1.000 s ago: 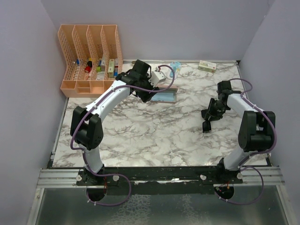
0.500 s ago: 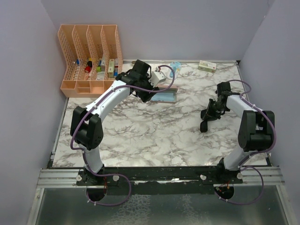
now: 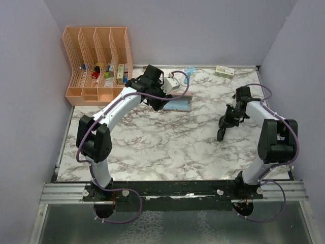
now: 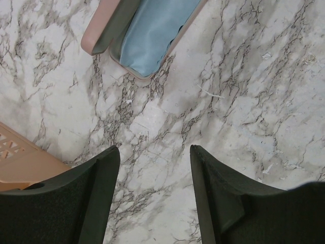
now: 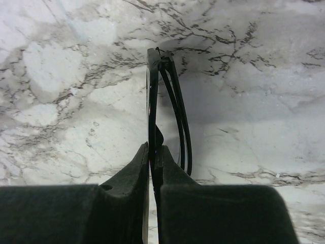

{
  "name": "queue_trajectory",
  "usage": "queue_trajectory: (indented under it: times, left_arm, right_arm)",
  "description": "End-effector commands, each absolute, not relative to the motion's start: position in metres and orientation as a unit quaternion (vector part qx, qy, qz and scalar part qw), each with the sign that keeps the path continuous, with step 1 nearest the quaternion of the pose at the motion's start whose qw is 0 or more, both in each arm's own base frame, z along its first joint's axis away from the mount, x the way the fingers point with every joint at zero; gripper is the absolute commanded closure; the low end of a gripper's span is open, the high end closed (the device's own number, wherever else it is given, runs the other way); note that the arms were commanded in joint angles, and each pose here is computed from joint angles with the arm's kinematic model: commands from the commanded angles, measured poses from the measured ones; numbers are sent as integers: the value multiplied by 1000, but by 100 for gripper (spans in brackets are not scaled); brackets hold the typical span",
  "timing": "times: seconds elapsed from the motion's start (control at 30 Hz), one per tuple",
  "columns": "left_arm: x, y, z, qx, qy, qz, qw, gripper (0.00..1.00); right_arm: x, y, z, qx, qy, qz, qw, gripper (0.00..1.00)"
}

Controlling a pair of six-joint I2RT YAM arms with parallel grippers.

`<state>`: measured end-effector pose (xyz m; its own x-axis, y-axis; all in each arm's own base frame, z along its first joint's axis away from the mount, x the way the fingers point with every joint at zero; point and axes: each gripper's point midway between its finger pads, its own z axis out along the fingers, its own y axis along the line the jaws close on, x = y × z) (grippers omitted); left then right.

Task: Organize the sunglasses
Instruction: Move the sunglasses to the center of the board.

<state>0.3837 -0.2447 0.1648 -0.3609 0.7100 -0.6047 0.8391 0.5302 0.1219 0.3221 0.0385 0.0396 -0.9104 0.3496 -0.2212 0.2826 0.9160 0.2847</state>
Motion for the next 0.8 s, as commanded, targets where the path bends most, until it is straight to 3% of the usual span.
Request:
queue_trajectory:
  times: [0.0, 0.23, 0.43, 0.77]
  left_arm:
    - [379, -245, 183, 477, 809, -105, 326, 40]
    - [383, -239, 185, 474, 810, -96, 332, 41]
    - [392, -216, 195, 455, 817, -85, 345, 41]
    - [385, -109, 222, 404, 838, -36, 366, 42]
  right_arm:
    - [340, 55, 62, 114, 963, 179, 163, 99]
    - [351, 117, 91, -28, 961, 215, 173, 99]
    - [327, 206, 95, -200, 939, 233, 157, 99]
    - [292, 295, 93, -350, 882, 296, 110, 99]
